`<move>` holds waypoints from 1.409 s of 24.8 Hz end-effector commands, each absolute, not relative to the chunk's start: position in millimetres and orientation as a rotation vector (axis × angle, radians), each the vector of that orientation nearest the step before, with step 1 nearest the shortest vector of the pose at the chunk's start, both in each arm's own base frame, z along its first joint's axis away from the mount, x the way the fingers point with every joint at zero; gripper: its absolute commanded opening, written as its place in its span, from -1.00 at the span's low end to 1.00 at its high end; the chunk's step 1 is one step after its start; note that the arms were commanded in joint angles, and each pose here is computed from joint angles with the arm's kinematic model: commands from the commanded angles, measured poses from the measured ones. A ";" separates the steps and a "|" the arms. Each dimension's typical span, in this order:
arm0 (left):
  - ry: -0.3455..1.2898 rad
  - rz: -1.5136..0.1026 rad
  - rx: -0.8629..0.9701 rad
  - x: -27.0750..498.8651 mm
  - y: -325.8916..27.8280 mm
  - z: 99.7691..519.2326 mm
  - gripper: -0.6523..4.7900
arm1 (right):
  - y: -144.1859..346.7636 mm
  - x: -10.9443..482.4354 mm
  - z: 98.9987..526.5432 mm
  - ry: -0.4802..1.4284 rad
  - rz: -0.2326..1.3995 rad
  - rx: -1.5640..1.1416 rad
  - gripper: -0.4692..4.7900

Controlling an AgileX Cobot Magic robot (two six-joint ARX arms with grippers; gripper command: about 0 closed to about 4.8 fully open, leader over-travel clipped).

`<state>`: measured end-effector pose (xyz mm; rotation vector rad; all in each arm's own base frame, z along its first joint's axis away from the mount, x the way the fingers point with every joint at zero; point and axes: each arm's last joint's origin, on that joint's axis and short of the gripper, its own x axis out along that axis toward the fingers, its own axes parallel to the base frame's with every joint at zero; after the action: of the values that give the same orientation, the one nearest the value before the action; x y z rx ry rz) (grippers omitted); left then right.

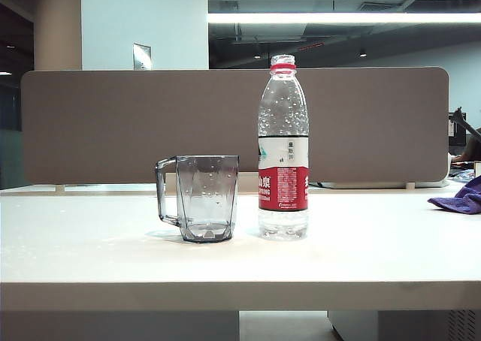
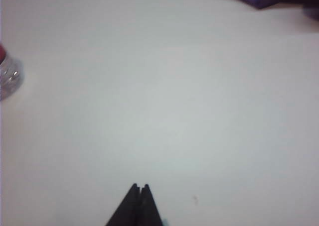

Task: Pick up the mineral water bottle on the table and pour a little water into the mug.

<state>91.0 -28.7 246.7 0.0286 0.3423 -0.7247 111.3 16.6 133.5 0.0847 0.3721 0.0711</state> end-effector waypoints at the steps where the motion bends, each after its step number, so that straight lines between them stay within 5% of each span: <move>1: 0.334 -0.724 0.031 91.1 -28.7 248.1 -0.78 | 12.3 110.6 135.1 0.334 0.039 0.098 -0.84; 14: 0.334 -0.724 0.031 91.1 -28.7 248.2 -0.78 | 9.2 105.0 148.5 0.182 0.027 0.116 -0.84; 35: 0.334 -0.724 0.031 91.1 -28.7 248.1 -0.78 | 10.4 96.0 145.3 0.194 0.113 0.009 -0.84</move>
<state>91.2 -28.8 246.6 0.0283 0.3438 -0.7247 96.0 10.3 145.9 0.0129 0.2092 0.1082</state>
